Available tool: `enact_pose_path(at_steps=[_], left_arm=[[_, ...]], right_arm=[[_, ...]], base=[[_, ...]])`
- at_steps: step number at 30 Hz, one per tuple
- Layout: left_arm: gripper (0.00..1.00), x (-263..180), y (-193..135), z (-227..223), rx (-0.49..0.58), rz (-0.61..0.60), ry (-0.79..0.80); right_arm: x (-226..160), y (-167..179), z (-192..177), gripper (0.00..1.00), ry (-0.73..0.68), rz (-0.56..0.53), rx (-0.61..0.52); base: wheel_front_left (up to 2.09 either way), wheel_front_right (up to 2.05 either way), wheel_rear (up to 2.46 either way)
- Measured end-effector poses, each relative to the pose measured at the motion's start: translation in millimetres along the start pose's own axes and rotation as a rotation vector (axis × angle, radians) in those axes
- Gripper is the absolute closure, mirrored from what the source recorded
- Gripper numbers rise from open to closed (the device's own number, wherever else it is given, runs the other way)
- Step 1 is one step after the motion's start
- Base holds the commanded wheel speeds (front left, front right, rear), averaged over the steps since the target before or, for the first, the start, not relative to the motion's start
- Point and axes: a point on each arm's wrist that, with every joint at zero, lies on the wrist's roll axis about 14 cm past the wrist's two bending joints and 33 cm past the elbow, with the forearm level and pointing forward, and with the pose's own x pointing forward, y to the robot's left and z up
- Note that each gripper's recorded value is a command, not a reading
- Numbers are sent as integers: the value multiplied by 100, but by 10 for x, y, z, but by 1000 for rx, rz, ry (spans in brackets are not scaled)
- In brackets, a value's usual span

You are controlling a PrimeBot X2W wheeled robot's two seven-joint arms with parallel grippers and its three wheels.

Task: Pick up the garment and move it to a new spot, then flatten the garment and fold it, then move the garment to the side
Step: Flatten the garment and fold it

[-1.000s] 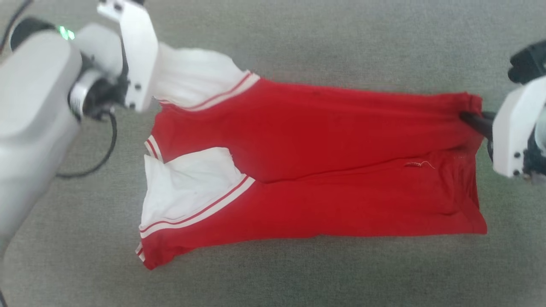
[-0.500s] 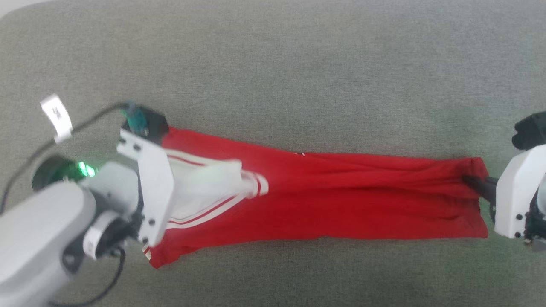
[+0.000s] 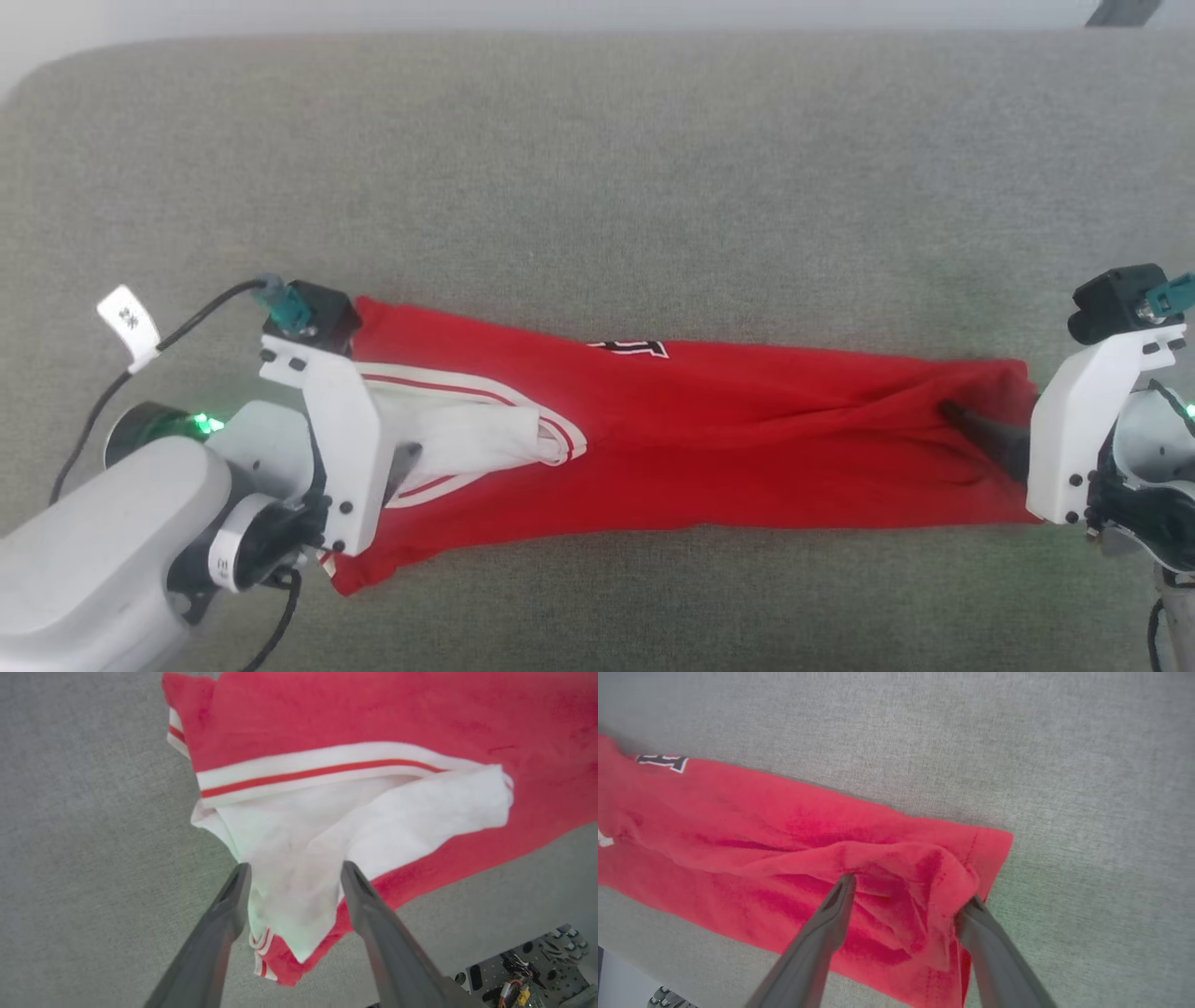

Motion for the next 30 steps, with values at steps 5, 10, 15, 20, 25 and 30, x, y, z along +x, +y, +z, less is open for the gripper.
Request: enact_pose_path(at_steps=[5,10,15,20,25,30], left_arm=[[0,-142,26,28,-26,8,-87],[0,-277,101,76,-74,24,-184],[0,-444,188,103,-105,47,-319],[0,-622,384,199,-120,107,-509],[0,-714,599,136,-138,174,-635],[0,-853,801,73,-168,248,-779]], right_arm=[[-169,20,71,0,-65,-1,-2],[-335,34,162,0,-136,-6,-5],[-512,14,219,0,-212,-22,9],[-560,-88,225,0,-239,-65,22],[-479,-168,148,0,-211,-87,46],[-365,-236,55,0,-158,-100,70]], base=[[0,0,0],[0,0,0],[0,0,0],[0,0,0],[0,0,0],[0,0,0]])
